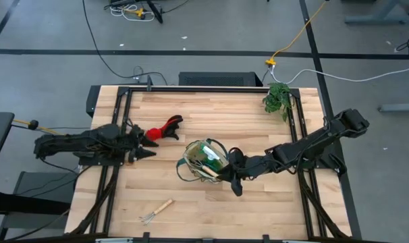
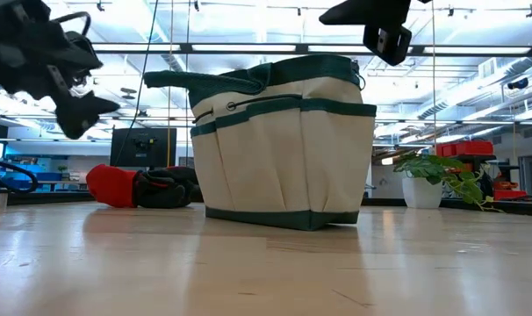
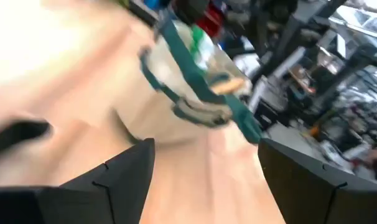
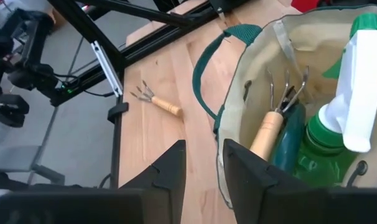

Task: Pick & Place Garden tools in Gardening bag
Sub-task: Put the light brown rake into the white bag

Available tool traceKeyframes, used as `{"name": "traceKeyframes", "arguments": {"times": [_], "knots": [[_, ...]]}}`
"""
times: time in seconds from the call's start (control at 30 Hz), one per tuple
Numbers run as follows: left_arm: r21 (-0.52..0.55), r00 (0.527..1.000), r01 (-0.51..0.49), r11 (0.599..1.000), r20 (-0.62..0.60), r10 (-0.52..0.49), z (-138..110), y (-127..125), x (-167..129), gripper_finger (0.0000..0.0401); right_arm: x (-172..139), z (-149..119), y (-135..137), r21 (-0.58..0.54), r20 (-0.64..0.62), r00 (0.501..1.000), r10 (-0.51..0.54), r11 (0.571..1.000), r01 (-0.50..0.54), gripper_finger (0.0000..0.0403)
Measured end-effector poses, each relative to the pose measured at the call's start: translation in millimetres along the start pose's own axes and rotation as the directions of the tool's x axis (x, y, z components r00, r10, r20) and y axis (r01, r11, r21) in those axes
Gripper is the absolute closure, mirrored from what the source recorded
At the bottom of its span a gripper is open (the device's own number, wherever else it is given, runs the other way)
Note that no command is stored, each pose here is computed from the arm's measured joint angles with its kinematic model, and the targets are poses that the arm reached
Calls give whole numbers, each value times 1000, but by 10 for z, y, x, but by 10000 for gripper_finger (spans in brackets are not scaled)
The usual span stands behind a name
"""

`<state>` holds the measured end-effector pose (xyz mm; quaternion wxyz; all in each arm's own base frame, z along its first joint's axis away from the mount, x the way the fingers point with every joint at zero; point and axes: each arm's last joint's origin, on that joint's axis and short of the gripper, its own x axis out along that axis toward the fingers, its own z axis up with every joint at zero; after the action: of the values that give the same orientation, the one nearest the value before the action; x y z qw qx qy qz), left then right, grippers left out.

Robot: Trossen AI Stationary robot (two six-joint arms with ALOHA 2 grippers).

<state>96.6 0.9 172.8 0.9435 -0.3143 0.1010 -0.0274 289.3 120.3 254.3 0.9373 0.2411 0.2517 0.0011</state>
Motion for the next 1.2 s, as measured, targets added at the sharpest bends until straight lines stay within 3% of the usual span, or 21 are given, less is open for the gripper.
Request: {"name": "traceKeyframes", "arguments": {"times": [0.23, 0.5, 0.63, 1.2], "knots": [[-106, 980, 17, 994, -194, -38, -5, -201, 96, 110, 0, -2, -2, -10, -1, 1000, -2, 1000, 2, 297], [-29, 906, -128, 991, -411, 105, 24, -524, 313, 111, 0, -5, -4, -11, -5, 1000, -5, 1000, 5, 297], [11, 863, -154, 988, -486, 140, -13, -734, 498, 111, 0, -5, -5, -11, -5, 1000, -6, 1000, 6, 297], [57, 650, -299, 953, -719, 247, -649, -1421, 1180, 111, 0, -13, 1, -57, -29, 999, 21, 998, -23, 297]]}}
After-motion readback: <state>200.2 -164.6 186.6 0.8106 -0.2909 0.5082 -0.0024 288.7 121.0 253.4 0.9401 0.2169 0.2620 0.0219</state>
